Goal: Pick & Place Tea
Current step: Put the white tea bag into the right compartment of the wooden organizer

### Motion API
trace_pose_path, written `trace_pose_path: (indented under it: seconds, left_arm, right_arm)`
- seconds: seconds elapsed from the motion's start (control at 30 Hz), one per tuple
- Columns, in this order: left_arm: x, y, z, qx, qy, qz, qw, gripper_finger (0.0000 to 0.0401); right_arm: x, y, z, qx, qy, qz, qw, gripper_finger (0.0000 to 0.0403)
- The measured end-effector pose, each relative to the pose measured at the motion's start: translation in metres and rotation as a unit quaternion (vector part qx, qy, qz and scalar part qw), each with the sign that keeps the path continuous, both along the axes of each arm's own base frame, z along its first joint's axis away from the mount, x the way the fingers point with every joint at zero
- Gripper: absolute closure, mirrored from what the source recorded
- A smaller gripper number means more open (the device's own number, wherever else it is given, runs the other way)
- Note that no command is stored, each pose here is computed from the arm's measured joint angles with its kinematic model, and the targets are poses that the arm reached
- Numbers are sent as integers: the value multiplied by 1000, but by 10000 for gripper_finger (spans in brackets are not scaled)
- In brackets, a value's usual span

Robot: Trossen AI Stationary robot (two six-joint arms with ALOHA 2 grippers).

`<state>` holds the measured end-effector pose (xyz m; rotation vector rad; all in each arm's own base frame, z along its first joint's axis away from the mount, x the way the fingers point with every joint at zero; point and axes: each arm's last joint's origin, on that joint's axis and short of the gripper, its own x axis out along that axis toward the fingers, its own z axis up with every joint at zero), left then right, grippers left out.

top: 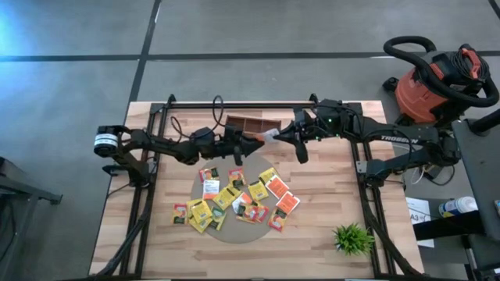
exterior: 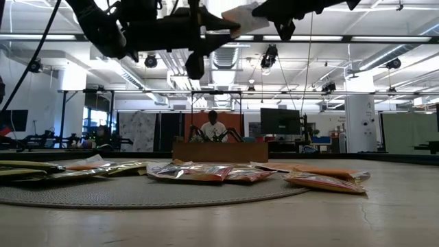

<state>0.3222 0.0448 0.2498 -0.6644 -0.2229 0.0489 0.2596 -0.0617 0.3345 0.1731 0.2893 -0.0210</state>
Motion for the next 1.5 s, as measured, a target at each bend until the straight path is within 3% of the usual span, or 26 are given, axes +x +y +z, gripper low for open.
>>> trace_pose_path:
  seconds: [0.17,0.3,0.47,0.67,0.9,1.03,1.4,1.5]
  left_arm:
    - [-1,-1,-10,-14,64,22,998,272]
    - [-7,-6,-12,-25,122,51,991,263]
    - [-31,-16,-13,-29,248,117,961,263]
    - [-67,-20,-2,-8,331,180,926,263]
    - [-105,-12,-9,11,350,198,915,263]
    - [-125,-8,-23,4,352,206,913,263]
    - [-157,0,-52,6,322,194,927,263]
    - [-160,1,-54,17,322,196,926,263]
  right_arm:
    - [-7,-17,-8,-2,44,-63,997,394]
    - [-14,-33,-19,5,95,-93,991,394]
    - [-8,-58,-43,14,187,-112,976,394]
    - [35,-93,-53,-12,289,-94,953,394]
    - [75,-142,-61,9,418,-83,905,394]
    - [93,-160,-65,18,455,-70,888,394]
    - [125,-183,-91,50,555,-45,829,394]
    - [128,-185,-94,60,560,-53,825,394]
